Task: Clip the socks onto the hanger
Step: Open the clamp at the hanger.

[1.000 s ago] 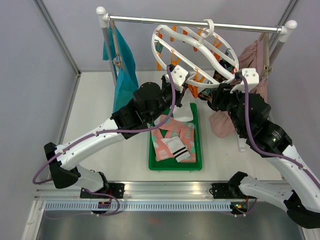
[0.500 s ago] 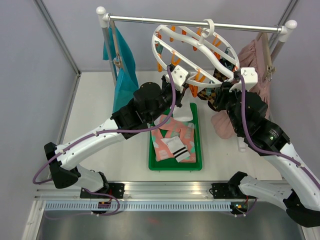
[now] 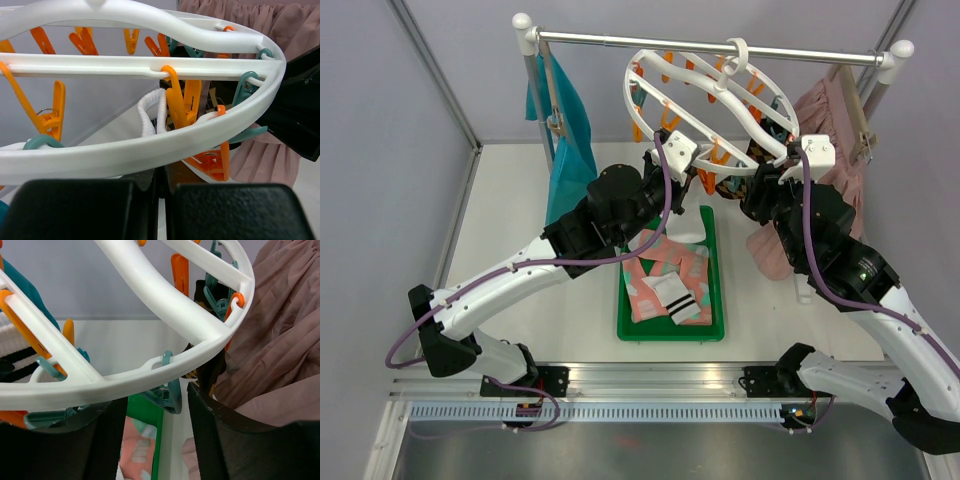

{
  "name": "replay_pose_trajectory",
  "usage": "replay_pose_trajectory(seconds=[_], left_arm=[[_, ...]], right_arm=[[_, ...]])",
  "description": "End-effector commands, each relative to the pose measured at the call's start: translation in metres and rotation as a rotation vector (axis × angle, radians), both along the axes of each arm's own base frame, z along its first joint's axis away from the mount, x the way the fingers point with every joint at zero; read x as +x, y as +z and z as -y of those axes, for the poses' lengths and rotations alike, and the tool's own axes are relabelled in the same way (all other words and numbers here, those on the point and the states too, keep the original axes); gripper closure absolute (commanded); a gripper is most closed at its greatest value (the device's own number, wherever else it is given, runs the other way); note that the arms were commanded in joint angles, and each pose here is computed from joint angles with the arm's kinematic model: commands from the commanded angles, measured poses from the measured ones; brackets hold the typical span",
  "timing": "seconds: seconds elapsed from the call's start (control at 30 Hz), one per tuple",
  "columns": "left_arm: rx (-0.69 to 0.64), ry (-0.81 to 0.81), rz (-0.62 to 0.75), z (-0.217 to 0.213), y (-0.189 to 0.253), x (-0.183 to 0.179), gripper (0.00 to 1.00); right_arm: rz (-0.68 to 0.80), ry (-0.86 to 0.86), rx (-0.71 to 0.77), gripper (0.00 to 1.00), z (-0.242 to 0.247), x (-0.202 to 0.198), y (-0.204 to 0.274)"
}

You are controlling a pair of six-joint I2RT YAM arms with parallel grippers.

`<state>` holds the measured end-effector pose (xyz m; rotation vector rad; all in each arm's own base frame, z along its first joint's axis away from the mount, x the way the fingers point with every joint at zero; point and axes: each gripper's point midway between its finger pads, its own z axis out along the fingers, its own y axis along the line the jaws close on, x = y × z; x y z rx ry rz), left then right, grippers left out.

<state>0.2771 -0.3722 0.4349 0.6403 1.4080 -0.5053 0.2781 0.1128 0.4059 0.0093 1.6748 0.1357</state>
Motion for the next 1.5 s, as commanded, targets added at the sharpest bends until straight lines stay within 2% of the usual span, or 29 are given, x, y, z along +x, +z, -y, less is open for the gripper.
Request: replay_pose_trajectory(seconds=[0.0, 0.33, 0.47, 0.7, 0.83, 1.03, 1.27, 1.3, 1.47], left_arm=[[0.004, 0.008, 0.04, 0.0, 0.014, 0.0, 0.98], [0.008, 0.004, 0.038, 0.0, 0.013, -0.001, 0.98], [0.009, 0.004, 0.037, -0.001, 0.012, -0.001, 0.98], [0.012, 0.004, 0.034, -0.001, 0.011, -0.001, 0.98], [0.011, 0.003, 0.031, 0.0, 0.01, -0.002, 0.98], [0.021, 0.006, 0.016, -0.002, 0.0, -0.003, 0.98], [0.009, 0.003, -0.044, -0.005, -0.035, -0.007, 0.98], [0.022, 0.0, -0.059, -0.004, -0.048, -0.008, 0.98], [-0.046, -0.062, -0.049, 0.0, -0.049, -0.018, 0.98]], right_arm=[[0.05, -0.018, 0.033, 0.4, 0.005, 0.0, 0.02], [0.055, -0.053, 0.032, 0.39, 0.004, 0.008, 0.02], [0.058, -0.073, 0.033, 0.43, 0.006, 0.01, 0.021], [0.062, -0.094, 0.041, 0.56, 0.01, 0.01, 0.023], [0.066, -0.096, 0.055, 0.6, 0.012, 0.007, 0.024], [0.053, -0.092, 0.076, 0.73, 0.011, 0.005, 0.022], [0.033, -0.059, 0.128, 1.0, 0.006, 0.0, 0.021], [0.029, -0.053, 0.134, 1.0, 0.004, 0.0, 0.021], [0.006, -0.002, 0.159, 1.0, -0.008, 0.001, 0.016]])
